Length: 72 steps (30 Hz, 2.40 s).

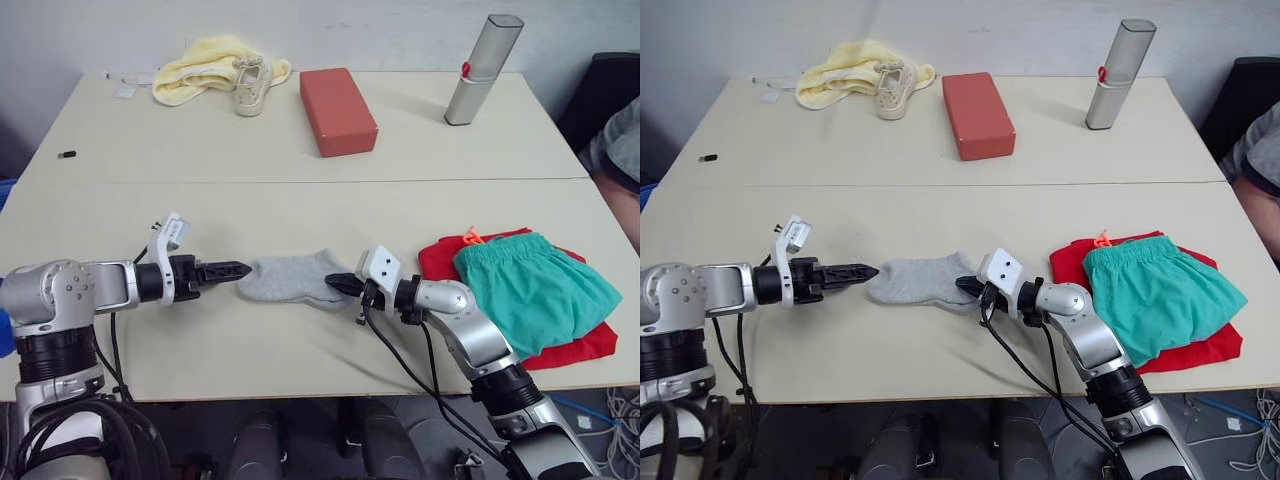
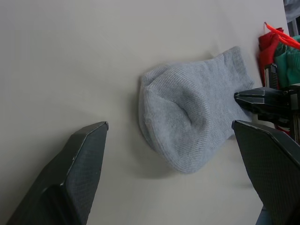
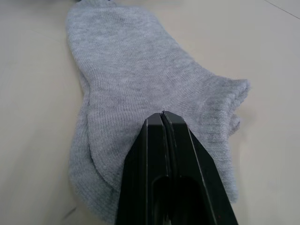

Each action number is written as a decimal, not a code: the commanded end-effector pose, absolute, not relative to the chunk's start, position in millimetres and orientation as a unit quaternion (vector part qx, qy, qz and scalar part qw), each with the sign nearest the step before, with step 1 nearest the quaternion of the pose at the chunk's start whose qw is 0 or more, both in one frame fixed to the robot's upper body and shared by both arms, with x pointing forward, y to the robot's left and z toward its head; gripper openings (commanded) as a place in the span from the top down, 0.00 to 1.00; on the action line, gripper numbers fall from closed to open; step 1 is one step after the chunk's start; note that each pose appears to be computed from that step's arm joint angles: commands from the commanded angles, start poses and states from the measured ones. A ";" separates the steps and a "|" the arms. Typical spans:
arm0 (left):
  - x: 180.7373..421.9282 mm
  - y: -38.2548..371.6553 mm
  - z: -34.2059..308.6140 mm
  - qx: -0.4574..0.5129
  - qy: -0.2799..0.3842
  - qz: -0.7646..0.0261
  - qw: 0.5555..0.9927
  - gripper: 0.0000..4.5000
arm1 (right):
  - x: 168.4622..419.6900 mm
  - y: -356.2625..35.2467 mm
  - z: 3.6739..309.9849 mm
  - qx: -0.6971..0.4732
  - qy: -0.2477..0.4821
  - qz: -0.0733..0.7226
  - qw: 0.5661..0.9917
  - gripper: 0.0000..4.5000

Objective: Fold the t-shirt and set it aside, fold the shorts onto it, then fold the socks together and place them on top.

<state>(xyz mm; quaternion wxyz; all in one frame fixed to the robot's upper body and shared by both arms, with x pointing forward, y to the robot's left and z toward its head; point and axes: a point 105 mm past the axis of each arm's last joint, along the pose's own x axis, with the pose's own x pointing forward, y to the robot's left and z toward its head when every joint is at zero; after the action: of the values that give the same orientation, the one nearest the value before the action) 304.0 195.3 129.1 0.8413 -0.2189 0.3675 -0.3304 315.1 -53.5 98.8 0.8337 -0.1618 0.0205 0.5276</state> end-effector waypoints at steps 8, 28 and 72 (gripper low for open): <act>298.0 161.4 110.0 -0.215 0.416 -0.366 0.804 0.10 | 311.6 -49.5 102.0 -0.167 0.013 0.536 0.827 1.00; 309.7 146.8 148.1 -0.146 0.346 -0.414 0.829 1.00 | 308.8 -50.4 99.7 -0.163 0.022 0.532 0.830 1.00; 305.6 46.6 158.3 0.009 0.165 -0.660 0.732 0.11 | 255.7 -156.2 88.5 -0.149 0.116 0.415 0.890 1.00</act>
<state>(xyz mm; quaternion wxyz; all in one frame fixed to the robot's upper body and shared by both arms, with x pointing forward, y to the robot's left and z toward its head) 304.6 46.8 154.4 0.7325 0.0137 0.1832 -0.6555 256.1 -151.9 82.4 0.8838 -0.1483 0.1230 0.4263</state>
